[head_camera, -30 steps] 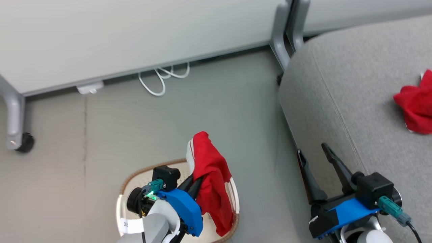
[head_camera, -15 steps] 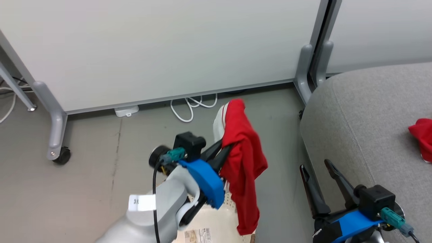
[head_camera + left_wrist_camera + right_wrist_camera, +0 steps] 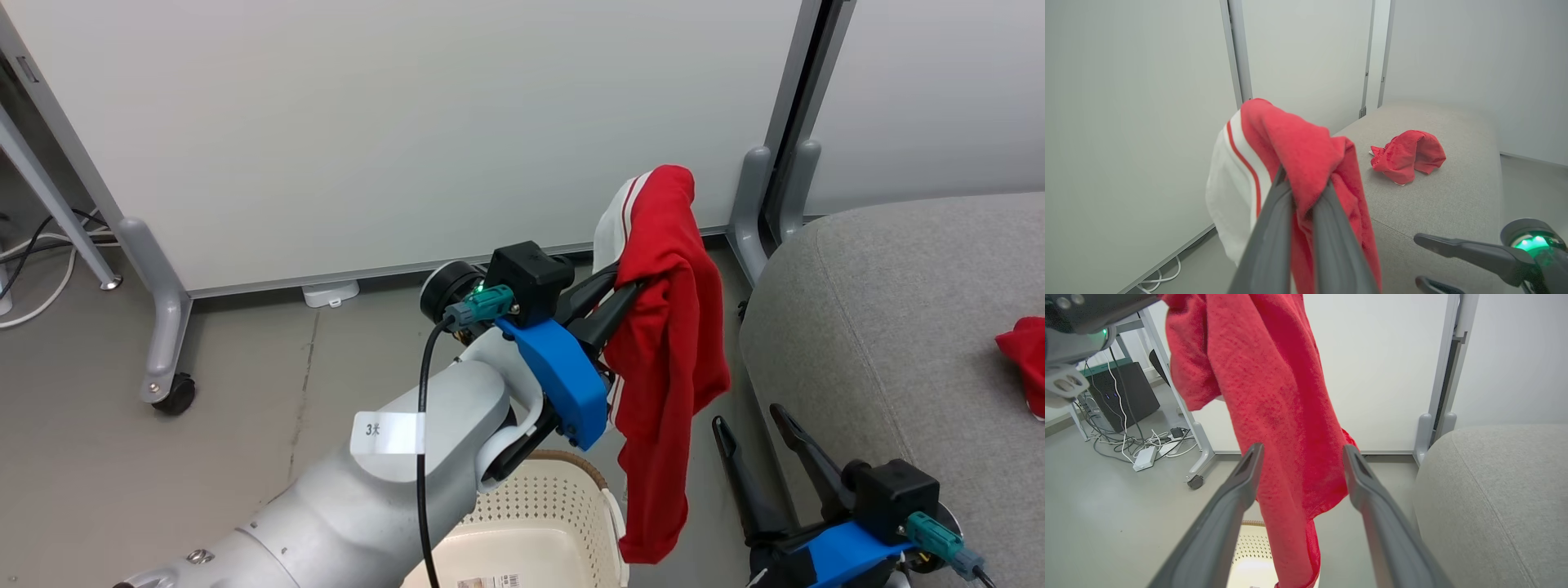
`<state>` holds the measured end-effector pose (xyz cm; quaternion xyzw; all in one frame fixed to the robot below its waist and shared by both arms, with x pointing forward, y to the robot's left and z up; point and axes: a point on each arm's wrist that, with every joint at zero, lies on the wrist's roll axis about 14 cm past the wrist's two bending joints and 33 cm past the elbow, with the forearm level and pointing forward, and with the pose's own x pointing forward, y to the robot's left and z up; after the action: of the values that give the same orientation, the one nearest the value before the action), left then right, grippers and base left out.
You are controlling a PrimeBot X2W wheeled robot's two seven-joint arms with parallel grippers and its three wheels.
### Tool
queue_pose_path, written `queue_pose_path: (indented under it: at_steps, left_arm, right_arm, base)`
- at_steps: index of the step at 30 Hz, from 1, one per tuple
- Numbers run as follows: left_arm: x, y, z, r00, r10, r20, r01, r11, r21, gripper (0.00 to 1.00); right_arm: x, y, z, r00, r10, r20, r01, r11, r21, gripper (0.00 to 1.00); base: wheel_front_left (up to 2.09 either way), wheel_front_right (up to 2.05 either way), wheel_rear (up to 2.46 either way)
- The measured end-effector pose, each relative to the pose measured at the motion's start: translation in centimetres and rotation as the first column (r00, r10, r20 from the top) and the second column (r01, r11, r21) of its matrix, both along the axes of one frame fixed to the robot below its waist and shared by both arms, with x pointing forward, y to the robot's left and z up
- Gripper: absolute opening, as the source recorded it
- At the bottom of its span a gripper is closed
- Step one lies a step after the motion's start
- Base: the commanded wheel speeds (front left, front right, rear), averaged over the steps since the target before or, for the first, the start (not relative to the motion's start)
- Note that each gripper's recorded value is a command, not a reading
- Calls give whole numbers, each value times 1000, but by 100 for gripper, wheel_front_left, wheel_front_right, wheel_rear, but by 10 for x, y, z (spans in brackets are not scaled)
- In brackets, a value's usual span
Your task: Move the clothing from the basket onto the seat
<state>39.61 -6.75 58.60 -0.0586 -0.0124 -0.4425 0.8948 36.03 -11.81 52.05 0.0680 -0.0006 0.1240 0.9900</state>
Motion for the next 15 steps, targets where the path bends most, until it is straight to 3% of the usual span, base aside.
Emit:
queue_pose_path:
  at_steps: [15]
  left_arm:
    - [0, -11, -10, 999, -23, -39, 24, 1000, 18, 0]
  right_arm:
    - [-1, 12, -9, 999, 34, -29, -34, 999, 9, 100]
  base:
    - [0, 0, 0]
